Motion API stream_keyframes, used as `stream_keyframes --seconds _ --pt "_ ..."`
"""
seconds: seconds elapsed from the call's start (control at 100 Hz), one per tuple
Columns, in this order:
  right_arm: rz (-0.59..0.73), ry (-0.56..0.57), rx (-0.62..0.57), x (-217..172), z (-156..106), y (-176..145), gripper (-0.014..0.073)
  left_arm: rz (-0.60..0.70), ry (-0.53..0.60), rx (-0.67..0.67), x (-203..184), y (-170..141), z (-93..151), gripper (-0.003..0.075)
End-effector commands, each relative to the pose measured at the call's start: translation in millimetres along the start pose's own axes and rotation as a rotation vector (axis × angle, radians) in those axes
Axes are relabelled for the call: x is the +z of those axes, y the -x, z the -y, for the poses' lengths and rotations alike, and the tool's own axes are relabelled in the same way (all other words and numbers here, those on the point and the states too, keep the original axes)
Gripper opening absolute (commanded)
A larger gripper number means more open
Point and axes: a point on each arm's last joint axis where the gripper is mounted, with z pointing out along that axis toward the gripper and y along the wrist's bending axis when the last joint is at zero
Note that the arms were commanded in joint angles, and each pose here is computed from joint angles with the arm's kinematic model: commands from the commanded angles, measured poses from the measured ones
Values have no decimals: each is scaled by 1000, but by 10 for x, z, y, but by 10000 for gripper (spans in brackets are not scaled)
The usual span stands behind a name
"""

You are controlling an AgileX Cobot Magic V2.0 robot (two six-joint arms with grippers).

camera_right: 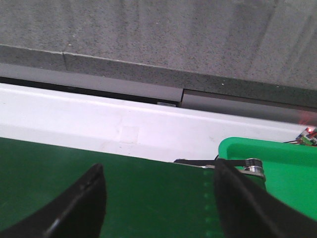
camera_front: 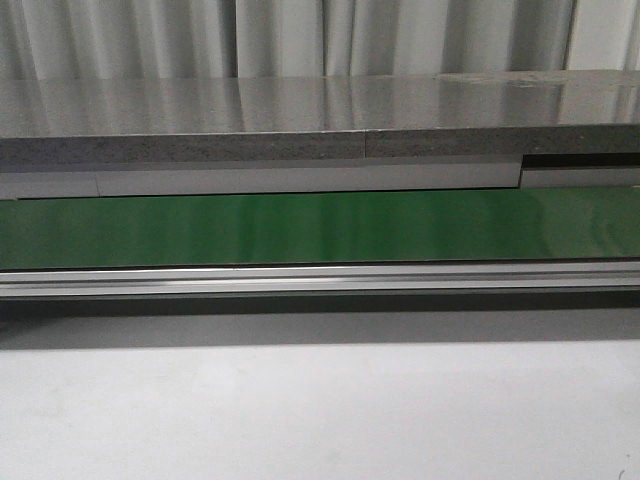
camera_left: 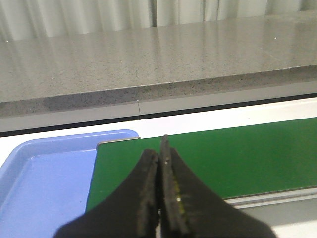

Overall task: Move button from left to right
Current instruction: 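Open the right gripper and raise it away from the green tray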

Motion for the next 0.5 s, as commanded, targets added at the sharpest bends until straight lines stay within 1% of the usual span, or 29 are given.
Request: stream_keyframes --seconds 0.0,0.11,0.2,0.28,0.39,0.49 --pt "185 -4 -13 -259 -36 50 474 90 6 -14 -14 144 -10 -19" --pt "234 12 -4 -476 -83 -146 474 90 6 -14 -14 144 -10 -19" --pt "243 20 9 -607 -98 -290 472 90 6 -14 -14 144 -10 -19" --pt "299 21 62 -746 -89 -306 465 90 6 -14 -14 144 -10 -19" --pt "359 20 64 -894 -80 -297 465 90 6 -14 -14 144 -10 -19" --pt "372 22 65 -962 -78 -291 461 90 6 -14 -14 144 -10 -19"
